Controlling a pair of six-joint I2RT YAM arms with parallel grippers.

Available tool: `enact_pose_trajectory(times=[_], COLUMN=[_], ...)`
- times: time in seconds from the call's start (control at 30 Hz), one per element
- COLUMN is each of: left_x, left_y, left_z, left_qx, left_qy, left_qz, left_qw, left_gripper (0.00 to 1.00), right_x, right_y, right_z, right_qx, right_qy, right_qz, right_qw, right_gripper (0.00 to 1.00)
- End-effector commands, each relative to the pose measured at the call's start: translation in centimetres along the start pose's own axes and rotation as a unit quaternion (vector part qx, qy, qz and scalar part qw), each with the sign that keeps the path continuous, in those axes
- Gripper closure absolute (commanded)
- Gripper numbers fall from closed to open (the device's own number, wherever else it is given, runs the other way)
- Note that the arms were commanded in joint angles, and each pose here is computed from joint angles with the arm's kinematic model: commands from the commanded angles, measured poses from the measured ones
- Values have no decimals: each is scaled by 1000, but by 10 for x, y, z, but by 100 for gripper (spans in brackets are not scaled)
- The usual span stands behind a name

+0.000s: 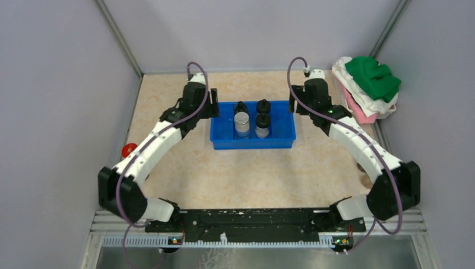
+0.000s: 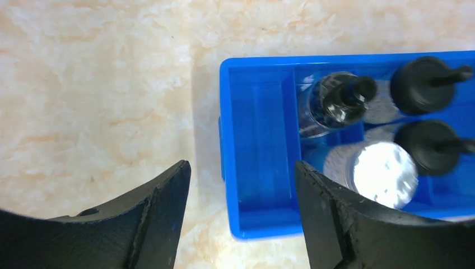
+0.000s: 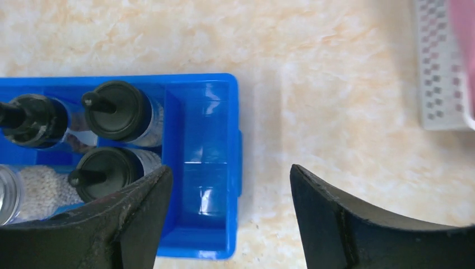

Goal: Organize the condiment bottles
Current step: Move the storage box to the center of the board, then pick up the bottle from the center of the board.

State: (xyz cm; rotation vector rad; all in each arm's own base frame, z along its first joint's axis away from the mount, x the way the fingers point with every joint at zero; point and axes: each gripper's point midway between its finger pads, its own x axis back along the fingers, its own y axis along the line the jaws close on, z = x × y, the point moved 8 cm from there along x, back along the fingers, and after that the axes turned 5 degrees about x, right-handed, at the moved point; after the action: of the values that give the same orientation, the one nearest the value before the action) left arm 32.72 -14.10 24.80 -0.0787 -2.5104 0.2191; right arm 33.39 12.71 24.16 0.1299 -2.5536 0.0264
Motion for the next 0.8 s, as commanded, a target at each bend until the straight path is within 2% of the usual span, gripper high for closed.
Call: enact_pose_trajectory(times=[0.0, 0.03, 0.1, 0.13, 0.43, 0.53, 0.6, 0.67, 0.77], left_x=[58, 67, 83, 90, 117, 119, 118, 120, 129], left_y=[17, 23, 32, 35, 67, 78, 87, 97, 109], left_z=[1, 5, 13, 18, 51, 53, 52, 45, 30], left_qx=[24, 33, 52, 59, 83, 97, 102, 115, 149], left_qy=[-28, -28, -36, -37, -8, 18, 25, 23, 2], left_qz=[11, 5, 2, 4, -67, -105, -145, -178, -177], left_qw=[999, 999, 998, 998, 994, 990, 984, 977, 973], left_gripper=[24, 20, 3, 1, 1, 1, 1, 1, 1], right_x=[59, 68, 85, 91, 137, 159, 167, 171, 183], right_y=[-33, -41, -57, -64, -108, -115, -121, -131, -150], right_z=[-6, -1, 8, 15, 77, 66, 55, 47, 44], right_qx=[-7, -16, -40, -47, -83, -105, -114, -112, -127], right_qy=[-49, -45, -47, -44, 2, -25, -19, -7, 5], right_qz=[74, 89, 114, 122, 208, 233, 251, 288, 334], right_qw=[996, 995, 992, 990, 975, 966, 961, 951, 934], right_gripper=[22, 20, 16, 15, 17, 19, 19, 18, 12])
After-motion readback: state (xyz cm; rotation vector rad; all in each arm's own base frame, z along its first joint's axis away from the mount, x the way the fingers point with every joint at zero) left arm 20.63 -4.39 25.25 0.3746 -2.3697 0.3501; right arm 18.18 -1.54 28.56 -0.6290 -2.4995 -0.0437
